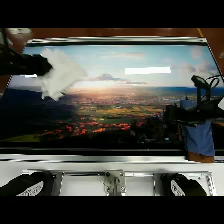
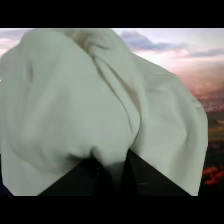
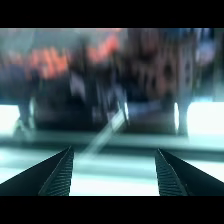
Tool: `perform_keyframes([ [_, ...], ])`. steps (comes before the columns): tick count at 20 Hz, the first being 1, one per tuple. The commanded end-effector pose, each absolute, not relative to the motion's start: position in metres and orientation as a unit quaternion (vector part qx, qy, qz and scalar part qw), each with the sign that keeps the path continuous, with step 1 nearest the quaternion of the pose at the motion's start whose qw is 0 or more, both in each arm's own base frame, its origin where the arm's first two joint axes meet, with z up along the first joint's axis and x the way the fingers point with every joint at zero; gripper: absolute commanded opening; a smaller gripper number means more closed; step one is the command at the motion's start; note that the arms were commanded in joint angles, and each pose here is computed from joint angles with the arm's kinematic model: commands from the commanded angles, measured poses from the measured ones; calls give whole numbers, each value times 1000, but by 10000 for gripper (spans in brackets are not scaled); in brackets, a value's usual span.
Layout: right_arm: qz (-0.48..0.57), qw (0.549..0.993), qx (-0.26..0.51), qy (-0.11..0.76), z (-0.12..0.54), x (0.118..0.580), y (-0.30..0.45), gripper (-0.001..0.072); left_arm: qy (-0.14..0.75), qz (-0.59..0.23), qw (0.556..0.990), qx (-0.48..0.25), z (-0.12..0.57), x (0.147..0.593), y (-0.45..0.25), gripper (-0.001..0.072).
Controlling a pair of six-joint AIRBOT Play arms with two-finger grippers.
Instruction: Fold the shirts.
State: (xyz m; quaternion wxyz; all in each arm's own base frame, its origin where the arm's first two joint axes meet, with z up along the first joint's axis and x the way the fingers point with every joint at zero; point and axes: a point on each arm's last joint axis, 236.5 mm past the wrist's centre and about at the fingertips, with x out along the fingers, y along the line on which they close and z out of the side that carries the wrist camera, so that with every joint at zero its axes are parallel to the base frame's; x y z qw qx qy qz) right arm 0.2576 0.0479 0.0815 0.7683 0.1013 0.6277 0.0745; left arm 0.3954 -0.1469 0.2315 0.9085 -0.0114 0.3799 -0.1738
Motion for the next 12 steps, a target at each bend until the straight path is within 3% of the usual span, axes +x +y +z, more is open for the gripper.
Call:
perform_keyframes([
  [1, 109, 695, 68, 707, 77, 205, 49, 628, 439, -245, 864, 5, 184, 343, -224, 46],
  [5, 113, 686, 64, 716, 77, 198, 49, 628, 500, -289, 817, 3, 71, 291, -310, 46],
  [10, 86, 737, 89, 665, 78, 234, 49, 628, 536, -344, 771, 14, -4, 234, -393, 54],
  [11, 80, 746, 95, 654, 79, 241, 49, 628, 540, -345, 767, 20, -11, 231, -397, 246],
  [12, 75, 755, 101, 643, 80, 248, 48, 628, 547, -340, 765, 23, -15, 232, -395, 611],
])
